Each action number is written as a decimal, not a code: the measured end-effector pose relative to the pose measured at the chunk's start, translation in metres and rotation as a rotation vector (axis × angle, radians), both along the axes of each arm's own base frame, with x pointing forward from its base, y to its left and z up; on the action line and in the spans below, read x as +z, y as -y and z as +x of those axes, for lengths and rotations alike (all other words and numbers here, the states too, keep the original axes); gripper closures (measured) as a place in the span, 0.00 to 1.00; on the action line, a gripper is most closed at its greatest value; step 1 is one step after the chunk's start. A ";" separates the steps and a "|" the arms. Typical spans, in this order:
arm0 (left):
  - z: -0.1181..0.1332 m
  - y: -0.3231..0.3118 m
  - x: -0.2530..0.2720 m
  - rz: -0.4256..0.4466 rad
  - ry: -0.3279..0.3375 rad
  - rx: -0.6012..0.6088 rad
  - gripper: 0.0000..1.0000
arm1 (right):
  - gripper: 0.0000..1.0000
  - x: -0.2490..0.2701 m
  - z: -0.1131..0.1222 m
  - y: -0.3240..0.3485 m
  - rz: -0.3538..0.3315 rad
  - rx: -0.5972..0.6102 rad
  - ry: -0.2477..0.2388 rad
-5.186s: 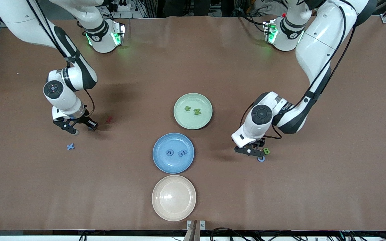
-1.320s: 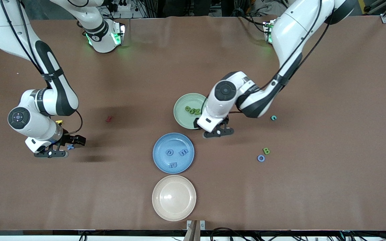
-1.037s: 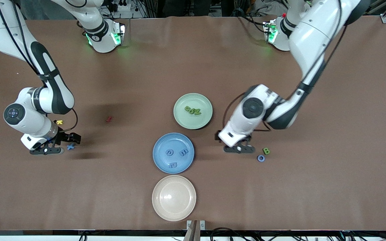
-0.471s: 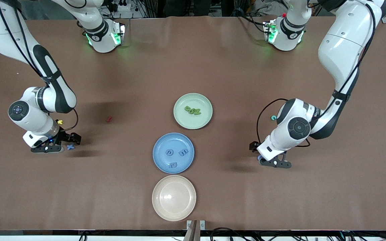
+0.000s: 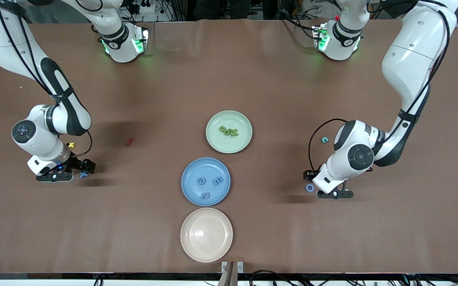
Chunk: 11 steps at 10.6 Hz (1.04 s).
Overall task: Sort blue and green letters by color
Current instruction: 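Move the right gripper to the blue X while the left gripper reaches B, then grasp the blue X with the right gripper while the left gripper grasps B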
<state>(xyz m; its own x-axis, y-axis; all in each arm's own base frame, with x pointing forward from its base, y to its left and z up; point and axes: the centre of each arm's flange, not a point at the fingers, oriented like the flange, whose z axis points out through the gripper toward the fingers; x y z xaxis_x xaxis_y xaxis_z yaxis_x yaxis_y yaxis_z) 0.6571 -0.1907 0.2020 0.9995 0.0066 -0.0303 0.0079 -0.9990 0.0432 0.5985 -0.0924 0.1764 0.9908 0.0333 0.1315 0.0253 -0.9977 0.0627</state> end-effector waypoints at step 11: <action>-0.007 -0.008 -0.020 0.023 -0.044 0.041 0.28 | 0.66 0.002 0.009 -0.002 0.003 -0.076 0.033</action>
